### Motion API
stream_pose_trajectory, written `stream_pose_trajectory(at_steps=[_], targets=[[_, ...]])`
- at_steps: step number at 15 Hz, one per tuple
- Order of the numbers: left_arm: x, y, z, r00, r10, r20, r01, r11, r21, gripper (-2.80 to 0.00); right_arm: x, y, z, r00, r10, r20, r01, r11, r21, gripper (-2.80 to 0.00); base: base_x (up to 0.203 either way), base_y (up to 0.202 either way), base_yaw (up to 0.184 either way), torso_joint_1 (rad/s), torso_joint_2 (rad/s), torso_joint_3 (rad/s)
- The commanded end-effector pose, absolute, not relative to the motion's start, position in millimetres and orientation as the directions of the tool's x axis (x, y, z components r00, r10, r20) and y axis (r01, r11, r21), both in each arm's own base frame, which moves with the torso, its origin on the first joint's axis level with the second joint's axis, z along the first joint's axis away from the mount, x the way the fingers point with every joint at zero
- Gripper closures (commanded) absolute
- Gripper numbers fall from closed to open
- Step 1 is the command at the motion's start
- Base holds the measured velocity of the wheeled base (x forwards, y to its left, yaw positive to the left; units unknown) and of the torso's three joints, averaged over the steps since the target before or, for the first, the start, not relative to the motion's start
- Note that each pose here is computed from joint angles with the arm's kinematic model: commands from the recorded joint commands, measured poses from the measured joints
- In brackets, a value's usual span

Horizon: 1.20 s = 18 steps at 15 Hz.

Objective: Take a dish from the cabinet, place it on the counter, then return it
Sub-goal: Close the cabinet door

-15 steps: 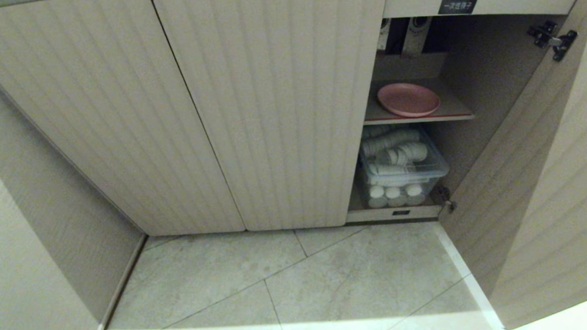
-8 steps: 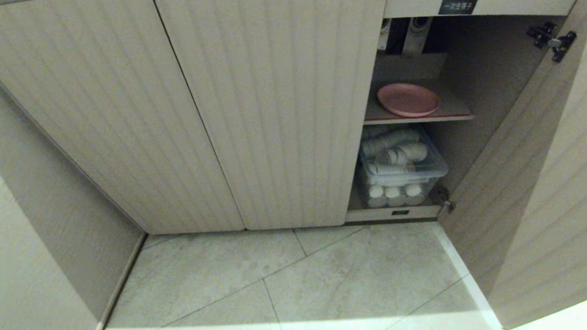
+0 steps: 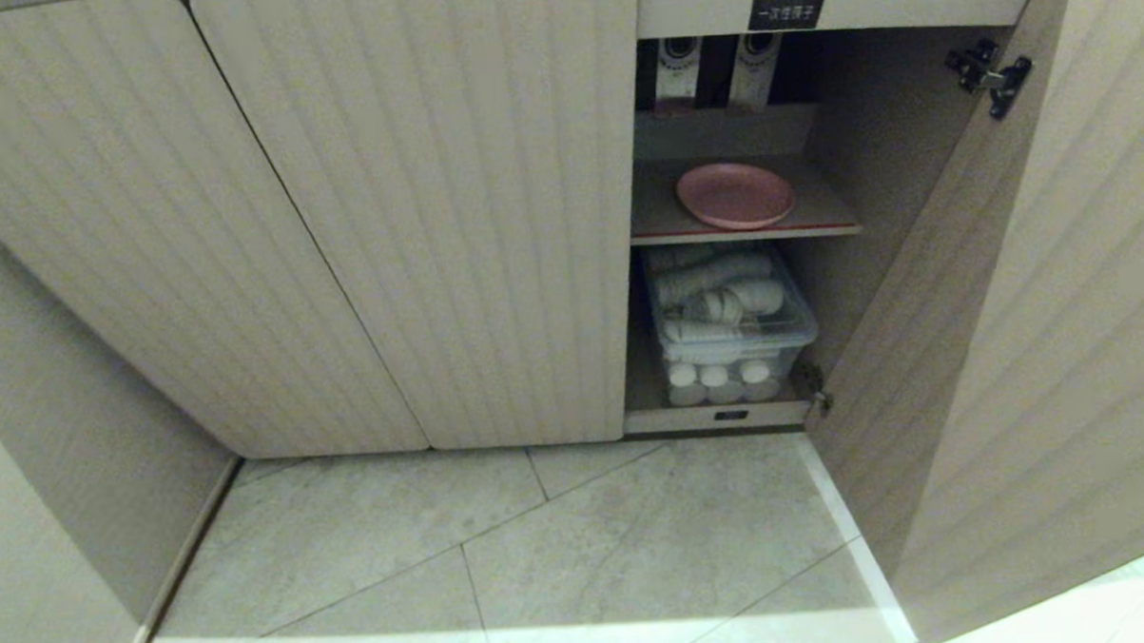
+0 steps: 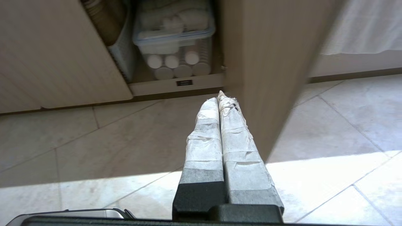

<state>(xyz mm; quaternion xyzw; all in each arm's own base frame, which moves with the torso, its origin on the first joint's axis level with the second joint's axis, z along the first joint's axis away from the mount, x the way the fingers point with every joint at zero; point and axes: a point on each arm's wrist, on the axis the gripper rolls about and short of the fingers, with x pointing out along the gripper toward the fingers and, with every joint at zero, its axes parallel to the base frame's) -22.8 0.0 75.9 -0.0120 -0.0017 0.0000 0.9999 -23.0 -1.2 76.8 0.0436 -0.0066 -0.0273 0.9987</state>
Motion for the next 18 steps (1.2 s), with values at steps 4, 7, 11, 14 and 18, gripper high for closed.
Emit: stream_pose_trajectory(at_steps=[4,7,11,14,18], targets=[[-22.8,0.0,76.0,1.000,0.000,0.005,0.000,1.000,-0.025,0.00,-23.0,-1.2,76.8,0.998,-0.055,0.011,0.054,0.995,0.088,0.00,0.000,-0.195,0.001,0.003,0.00,0.003],[-22.8,0.0,76.0,1.000,0.000,0.005,0.000,1.000,-0.025,0.00,-23.0,-1.2,76.8,0.998,-0.055,0.011,0.054,0.995,0.088,0.00,0.000,-0.146,0.001,0.001,0.00,-0.001],[-22.8,0.0,76.0,1.000,0.000,0.005,0.000,1.000,-0.025,0.00,-23.0,-1.2,76.8,0.998,-0.055,0.011,0.054,0.995,0.088,0.00,0.000,0.000,0.000,0.000,0.00,0.000],[-22.8,0.0,76.0,1.000,0.000,0.005,0.000,1.000,-0.025,0.00,-23.0,-1.2,76.8,0.998,-0.055,0.011,0.054,0.995,0.088,0.00,0.000,0.000,0.000,0.000,0.00,0.000],[-22.8,0.0,76.0,1.000,0.000,0.005,0.000,1.000,-0.025,0.00,-23.0,-1.2,76.8,0.998,-0.055,0.011,0.054,0.995,0.088,0.00,0.000,0.000,0.000,0.000,0.00,0.000]])
